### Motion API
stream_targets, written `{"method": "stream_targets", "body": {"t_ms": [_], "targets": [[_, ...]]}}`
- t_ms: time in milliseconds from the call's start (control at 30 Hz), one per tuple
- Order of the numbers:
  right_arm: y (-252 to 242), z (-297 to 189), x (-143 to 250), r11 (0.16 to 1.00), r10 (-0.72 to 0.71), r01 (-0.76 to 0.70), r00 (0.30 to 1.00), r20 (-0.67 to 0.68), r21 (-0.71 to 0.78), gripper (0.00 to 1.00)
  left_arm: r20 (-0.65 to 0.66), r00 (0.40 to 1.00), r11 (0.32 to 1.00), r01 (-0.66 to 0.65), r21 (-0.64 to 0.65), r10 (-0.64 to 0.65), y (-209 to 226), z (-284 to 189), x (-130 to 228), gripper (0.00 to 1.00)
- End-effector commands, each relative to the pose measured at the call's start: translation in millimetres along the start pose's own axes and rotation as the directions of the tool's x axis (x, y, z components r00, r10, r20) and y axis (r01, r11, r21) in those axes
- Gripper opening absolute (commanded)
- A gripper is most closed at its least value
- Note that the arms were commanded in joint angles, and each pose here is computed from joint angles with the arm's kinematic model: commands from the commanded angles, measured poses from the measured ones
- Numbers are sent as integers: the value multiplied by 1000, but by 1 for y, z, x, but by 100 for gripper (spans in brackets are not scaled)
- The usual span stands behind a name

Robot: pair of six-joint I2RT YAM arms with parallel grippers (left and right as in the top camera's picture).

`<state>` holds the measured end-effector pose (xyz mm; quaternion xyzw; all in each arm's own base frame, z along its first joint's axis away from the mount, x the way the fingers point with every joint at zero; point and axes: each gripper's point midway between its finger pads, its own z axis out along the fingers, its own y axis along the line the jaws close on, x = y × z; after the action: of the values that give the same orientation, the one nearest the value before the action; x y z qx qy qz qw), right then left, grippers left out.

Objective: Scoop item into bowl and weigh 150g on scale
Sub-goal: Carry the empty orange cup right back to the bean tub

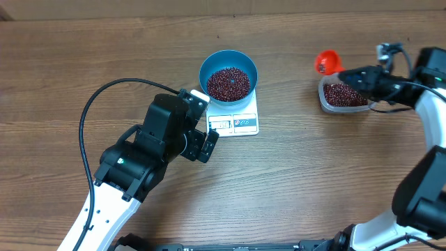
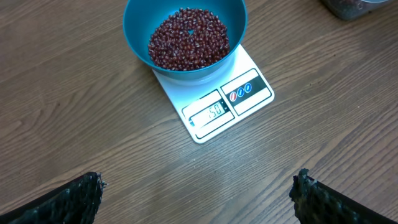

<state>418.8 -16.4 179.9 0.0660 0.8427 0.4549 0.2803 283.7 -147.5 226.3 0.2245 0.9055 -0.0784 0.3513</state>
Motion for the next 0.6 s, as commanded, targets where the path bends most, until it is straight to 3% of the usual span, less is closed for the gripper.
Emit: {"method": "stream_targets", "body": {"t_ms": [0, 233, 400, 567], "targets": [[15, -41, -12, 991, -120, 114, 989, 87, 71, 4, 24, 1000, 1000, -11, 10, 10, 0, -6, -6, 100], [14, -96, -12, 933, -251, 205, 959, 128, 294, 4, 24, 1000, 1000, -11, 10, 11, 0, -6, -6, 100], [14, -112, -13, 822, -399, 327, 915, 61, 467, 4, 24, 1000, 1000, -11, 10, 11, 0, -6, -6, 100], [3, -118, -9, 714, -402, 329, 915, -23, 617, 4, 24, 1000, 1000, -11, 10, 11, 0, -6, -6, 100]]}}
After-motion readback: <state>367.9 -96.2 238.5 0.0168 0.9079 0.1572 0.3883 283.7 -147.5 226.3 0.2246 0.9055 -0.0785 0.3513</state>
